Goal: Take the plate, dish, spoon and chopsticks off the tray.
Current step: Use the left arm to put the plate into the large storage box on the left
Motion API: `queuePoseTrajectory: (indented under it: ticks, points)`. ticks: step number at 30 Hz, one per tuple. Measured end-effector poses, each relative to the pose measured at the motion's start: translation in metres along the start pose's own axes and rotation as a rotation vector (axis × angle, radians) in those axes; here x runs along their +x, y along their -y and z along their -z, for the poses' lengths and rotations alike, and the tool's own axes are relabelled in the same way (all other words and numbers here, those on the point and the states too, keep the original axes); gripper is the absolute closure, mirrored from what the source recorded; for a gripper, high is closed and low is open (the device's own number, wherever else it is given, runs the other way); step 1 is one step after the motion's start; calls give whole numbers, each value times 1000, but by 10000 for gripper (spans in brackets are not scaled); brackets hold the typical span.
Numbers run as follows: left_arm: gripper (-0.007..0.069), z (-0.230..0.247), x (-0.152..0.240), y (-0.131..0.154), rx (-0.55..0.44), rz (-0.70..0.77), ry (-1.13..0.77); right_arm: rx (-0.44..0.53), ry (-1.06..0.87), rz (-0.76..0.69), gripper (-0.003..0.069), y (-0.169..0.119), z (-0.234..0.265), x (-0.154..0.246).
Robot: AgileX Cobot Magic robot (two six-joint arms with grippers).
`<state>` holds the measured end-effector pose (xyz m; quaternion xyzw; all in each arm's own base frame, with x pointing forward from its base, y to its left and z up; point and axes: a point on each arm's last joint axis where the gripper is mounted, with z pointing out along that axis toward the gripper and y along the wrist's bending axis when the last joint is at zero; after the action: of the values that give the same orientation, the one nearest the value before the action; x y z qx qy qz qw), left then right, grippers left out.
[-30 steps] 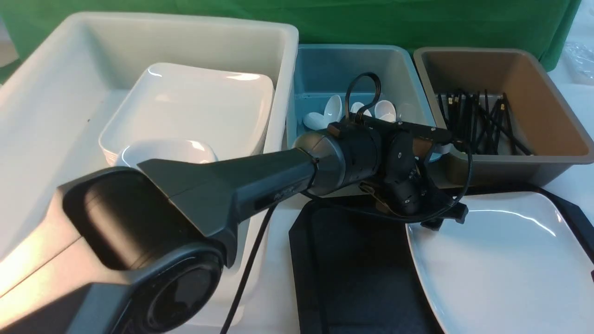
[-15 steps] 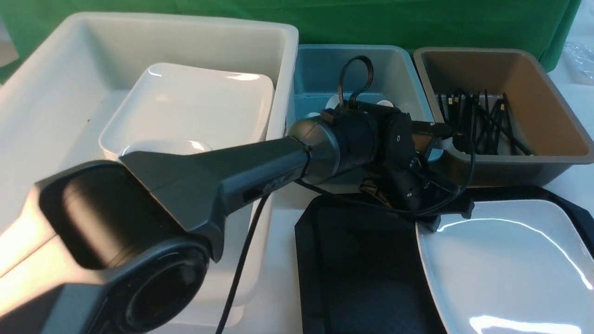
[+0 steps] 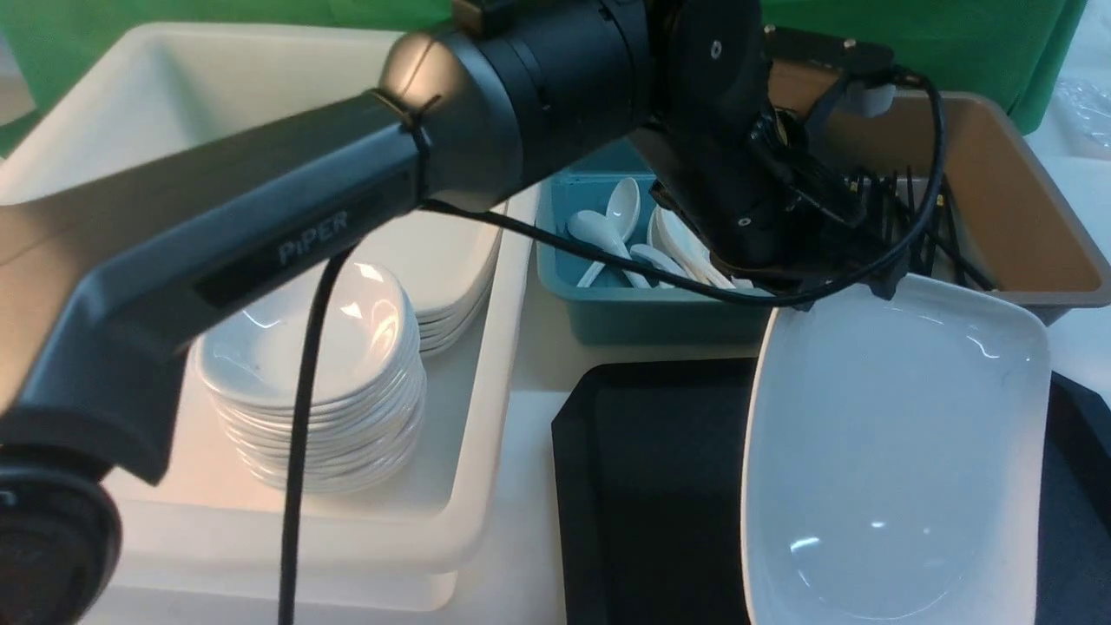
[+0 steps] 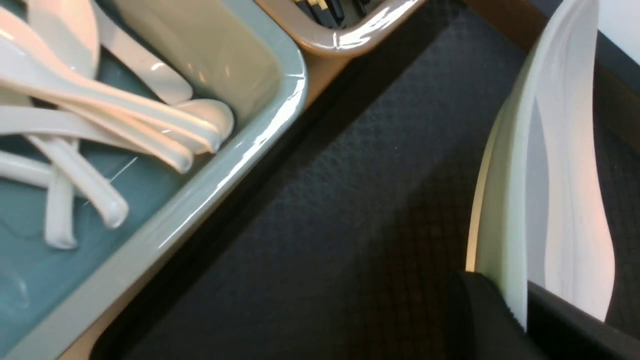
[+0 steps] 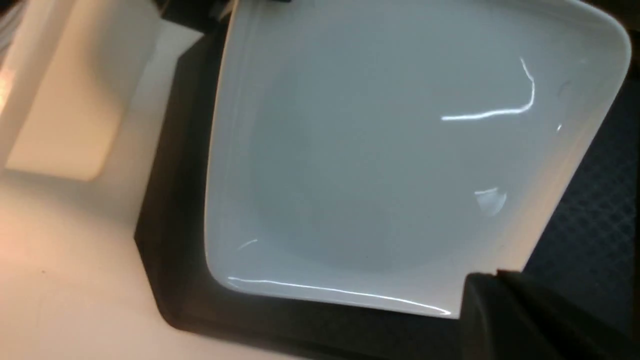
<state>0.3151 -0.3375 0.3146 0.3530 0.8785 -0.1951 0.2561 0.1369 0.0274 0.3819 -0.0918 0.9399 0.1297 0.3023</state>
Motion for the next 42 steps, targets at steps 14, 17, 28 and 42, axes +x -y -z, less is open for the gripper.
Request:
queuePoseTrajectory:
  ticks: [14,17,28,42]
  points:
    - [594,77,-15,2,-87,-76,103,-32,119,46,631,-11,29,-17]
    - [594,91,-18,4,-85,-80,121,-63,143,44,631,-16,34,-20]
    - [594,148,-35,-26,-124,-12,195,-234,220,87,631,-32,39,-27]
    - [594,241,-13,-160,-109,367,387,-362,243,226,632,-55,37,-93]
